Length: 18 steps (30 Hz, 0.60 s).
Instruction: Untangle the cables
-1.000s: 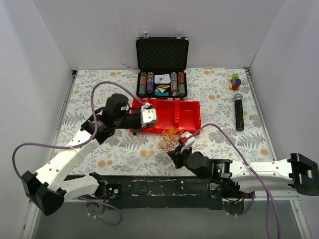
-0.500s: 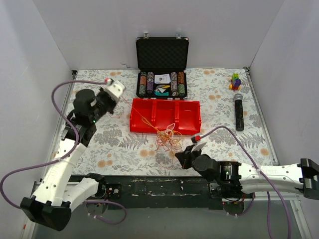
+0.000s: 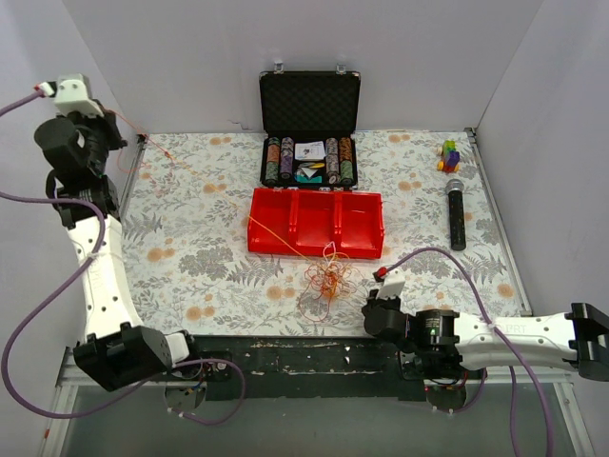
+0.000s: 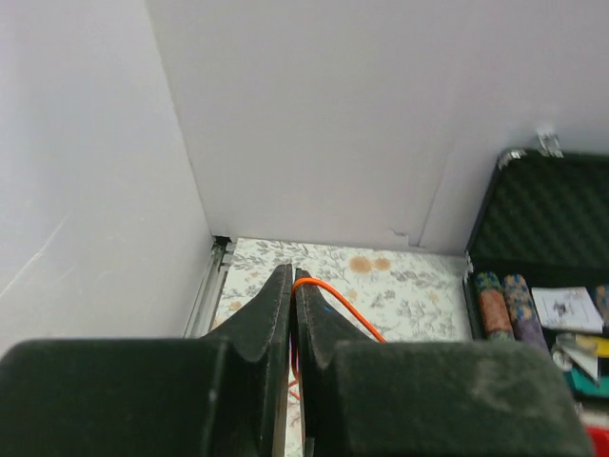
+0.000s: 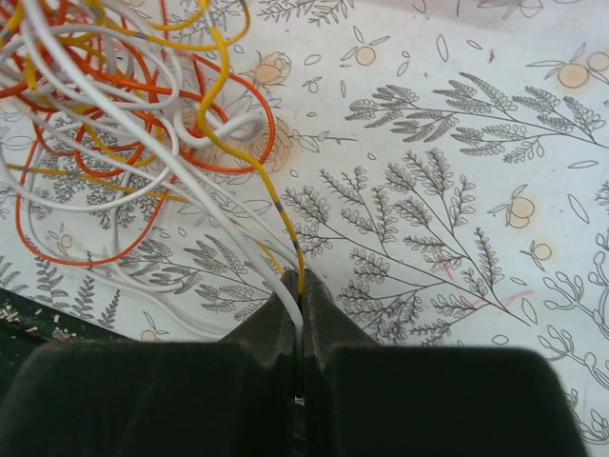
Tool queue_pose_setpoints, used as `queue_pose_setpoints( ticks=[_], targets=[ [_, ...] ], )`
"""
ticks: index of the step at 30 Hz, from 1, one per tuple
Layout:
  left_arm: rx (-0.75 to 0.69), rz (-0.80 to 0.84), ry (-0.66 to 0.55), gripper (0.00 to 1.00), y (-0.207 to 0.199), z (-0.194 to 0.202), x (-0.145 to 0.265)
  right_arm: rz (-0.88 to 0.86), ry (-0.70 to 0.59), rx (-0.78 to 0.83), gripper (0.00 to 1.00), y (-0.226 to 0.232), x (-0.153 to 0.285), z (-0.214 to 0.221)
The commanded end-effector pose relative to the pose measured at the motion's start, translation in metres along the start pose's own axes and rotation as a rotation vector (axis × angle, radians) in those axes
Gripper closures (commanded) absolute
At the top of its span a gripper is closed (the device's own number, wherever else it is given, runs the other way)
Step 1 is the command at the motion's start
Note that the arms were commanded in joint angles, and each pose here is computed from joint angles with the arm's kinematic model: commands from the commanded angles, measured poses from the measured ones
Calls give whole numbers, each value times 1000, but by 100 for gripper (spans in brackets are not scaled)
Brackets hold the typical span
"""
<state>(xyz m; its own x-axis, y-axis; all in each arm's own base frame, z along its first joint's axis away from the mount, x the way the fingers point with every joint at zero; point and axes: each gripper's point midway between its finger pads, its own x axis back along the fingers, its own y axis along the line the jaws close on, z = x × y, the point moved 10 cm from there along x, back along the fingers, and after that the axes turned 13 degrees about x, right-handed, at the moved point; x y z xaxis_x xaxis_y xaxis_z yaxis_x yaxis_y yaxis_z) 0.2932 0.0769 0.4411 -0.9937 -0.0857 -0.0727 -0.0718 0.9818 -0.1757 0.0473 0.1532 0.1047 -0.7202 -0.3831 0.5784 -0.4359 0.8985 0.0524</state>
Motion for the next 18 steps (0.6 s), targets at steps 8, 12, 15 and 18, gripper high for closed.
queue_pose_setpoints(
  ticks=[8,12,15,18],
  targets=[
    [216,309,-225,100,-26,-89,24,94,-4,-5,99,-7,4,-6],
    [192,338,-279,100,-32,-116,23,120,52,3,99,-5,1,0],
    [136,606,-145,100,-49,-113,28,14,24,56,99,7,-3,-4],
    [127,750,-82,100,-58,-106,39,-54,-40,81,99,22,-2,-24]
  ],
)
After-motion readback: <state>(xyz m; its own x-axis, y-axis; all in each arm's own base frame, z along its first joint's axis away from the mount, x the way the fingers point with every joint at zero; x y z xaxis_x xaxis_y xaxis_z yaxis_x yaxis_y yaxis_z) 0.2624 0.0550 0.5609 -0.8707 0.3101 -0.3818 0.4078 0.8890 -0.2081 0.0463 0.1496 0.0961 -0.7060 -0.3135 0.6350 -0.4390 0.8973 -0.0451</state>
